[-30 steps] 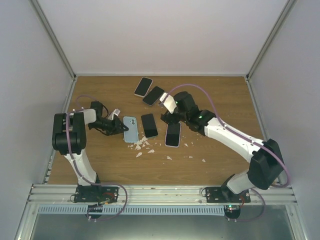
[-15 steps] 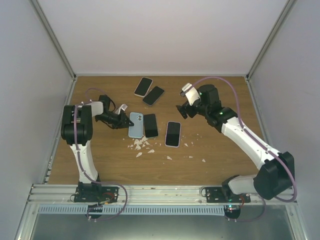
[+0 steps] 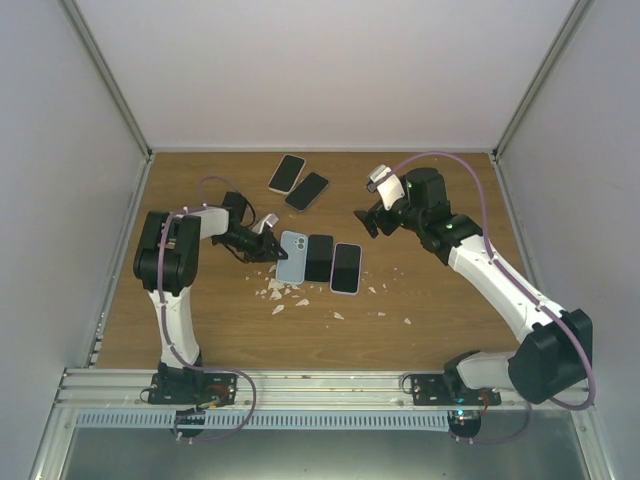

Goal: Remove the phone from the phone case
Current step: Place the phone case at the center of the board.

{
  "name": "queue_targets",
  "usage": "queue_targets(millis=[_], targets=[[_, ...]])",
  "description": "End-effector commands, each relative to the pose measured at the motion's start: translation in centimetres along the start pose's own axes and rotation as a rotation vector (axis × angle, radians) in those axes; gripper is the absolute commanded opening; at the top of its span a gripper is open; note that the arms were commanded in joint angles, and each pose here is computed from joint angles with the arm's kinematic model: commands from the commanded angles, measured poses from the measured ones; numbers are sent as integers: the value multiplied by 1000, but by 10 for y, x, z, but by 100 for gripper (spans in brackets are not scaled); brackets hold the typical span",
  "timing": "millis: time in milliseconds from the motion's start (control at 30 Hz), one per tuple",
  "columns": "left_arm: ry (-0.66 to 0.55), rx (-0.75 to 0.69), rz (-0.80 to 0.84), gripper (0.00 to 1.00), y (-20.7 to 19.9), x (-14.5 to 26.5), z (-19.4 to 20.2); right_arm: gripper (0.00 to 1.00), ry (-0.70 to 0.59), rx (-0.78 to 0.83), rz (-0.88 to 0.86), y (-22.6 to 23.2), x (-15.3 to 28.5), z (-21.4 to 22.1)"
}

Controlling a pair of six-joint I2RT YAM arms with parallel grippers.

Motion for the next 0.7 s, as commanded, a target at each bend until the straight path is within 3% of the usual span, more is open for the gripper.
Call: queue_targets(millis=[0,267,667], targets=[[-55,38,-27,0,2,7,14,100,-8,-13,-1,-2,4,1],[-170,75,35,0,-3,28,35,100,4,-14,-13,-1,-1,4],[-187,57,32,0,9,29,7,100,55,2,-16,1,-3,15]])
Point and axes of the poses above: each gripper's point midway between its finger pads, its own x axis back along the fingers, its own y axis along the line the jaws close on, z = x × y, the point moved 6 cm from there along x, back along the fingers, and after that the axes turned 4 degrees about x, right-handed, at the moved point
